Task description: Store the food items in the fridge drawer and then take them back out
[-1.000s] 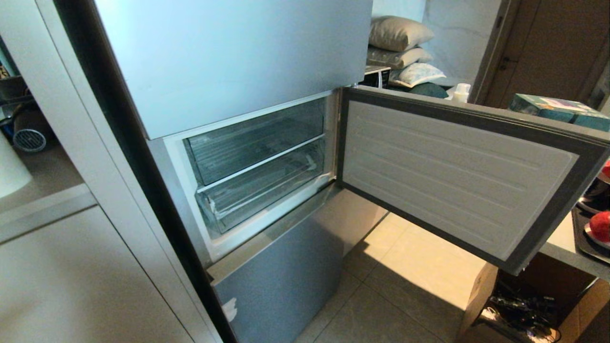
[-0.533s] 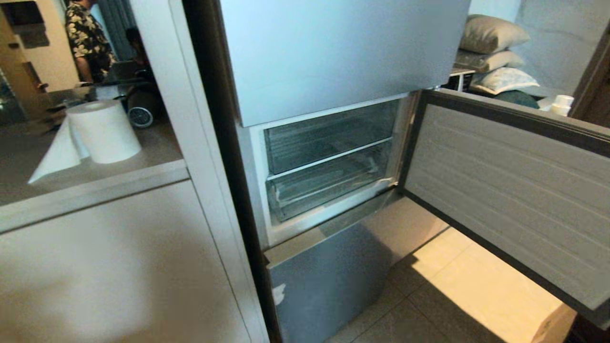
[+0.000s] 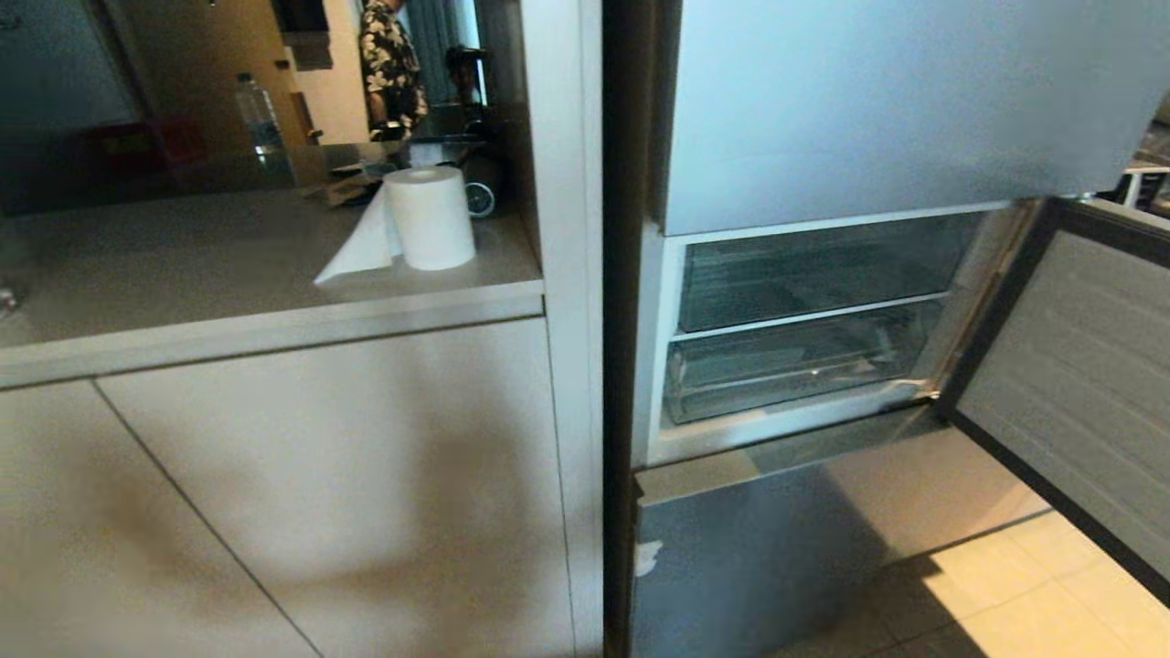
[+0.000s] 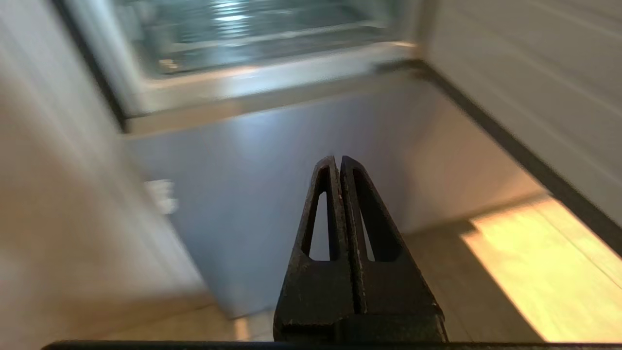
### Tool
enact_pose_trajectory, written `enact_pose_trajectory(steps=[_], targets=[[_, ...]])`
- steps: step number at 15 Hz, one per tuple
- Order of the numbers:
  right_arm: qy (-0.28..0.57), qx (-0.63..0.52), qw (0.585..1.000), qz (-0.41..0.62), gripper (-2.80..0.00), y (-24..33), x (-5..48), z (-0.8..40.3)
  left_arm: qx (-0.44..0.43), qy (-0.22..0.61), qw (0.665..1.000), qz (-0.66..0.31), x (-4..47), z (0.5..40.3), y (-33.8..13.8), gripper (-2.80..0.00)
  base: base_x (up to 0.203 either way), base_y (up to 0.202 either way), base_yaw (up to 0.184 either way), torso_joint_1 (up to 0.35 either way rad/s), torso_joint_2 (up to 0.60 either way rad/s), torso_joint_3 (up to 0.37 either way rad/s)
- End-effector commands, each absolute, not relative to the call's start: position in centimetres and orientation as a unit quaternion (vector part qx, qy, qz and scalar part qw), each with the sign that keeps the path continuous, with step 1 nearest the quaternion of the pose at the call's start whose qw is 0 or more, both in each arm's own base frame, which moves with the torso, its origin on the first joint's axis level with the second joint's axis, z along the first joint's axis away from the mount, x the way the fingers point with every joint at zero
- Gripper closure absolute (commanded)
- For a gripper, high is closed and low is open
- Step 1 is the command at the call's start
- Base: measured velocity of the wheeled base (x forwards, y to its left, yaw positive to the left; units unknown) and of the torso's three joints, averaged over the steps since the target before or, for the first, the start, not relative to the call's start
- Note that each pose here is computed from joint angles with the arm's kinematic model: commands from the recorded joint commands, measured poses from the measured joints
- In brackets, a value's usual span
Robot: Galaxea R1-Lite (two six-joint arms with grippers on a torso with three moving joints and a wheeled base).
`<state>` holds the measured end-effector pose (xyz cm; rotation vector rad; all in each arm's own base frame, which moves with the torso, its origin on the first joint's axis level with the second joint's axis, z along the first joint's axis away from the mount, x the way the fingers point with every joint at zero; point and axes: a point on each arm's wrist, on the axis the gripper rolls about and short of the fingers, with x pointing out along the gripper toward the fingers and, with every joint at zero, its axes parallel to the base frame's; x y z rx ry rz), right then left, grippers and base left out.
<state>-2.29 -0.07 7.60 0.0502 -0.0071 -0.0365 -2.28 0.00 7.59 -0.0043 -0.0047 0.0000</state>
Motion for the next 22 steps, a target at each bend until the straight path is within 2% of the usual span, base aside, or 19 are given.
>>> enact_pose_trajectory(steps=[1,9,12,14,17,20,22], targets=[[-0.004,0.025,1.0,-0.018,0.0,-0.1,-2.3,7.6,-0.002,-0.002,1.0,0.0,-2.3,7.6,0.0,0.0,-0.003,-0.008,0.177,0.009,0.01,-0.001],[0.0,0.006,1.0,-0.014,0.0,-0.1,-2.3,7.5,-0.002,-0.002,1.0,0.0,-2.3,7.6,0.0,0.0,0.001,-0.008,0.147,0.002,0.0,0.001],[-0.014,-0.001,1.0,-0.004,0.0,0.0,-2.6,10.1,-0.002,-0.002,1.0,0.0,-2.3,7.6,0.0,0.0,0.0,0.0,0.0,0.0,0.0,0.0],[0.044,0.012,0.999,0.006,0.0,0.0,-1.1,12.4,-0.002,-0.002,1.0,0.0,-2.3,7.6,0.0,0.0,0.0,0.0,0.0,0.0,0.0,0.0],[0.171,0.03,0.985,0.019,0.0,0.1,3.9,15.0,-0.002,-0.002,1.0,0.0,-2.3,7.6,0.0,0.0,0.0,0.0,0.0,0.0,0.0,0.0],[0.253,0.038,0.967,0.024,0.0,0.2,10.6,15.2,-0.002,-0.002,1.0,0.0,-2.3,7.6,0.0,0.0,0.0,0.0,0.0,0.0,0.0,0.0],[0.274,0.041,0.96,0.026,0.0,0.2,14.8,14.1,-0.002,-0.002,1.0,0.0,-2.3,7.6,0.0,0.0,0.0,0.0,0.0,0.0,0.0,0.0]])
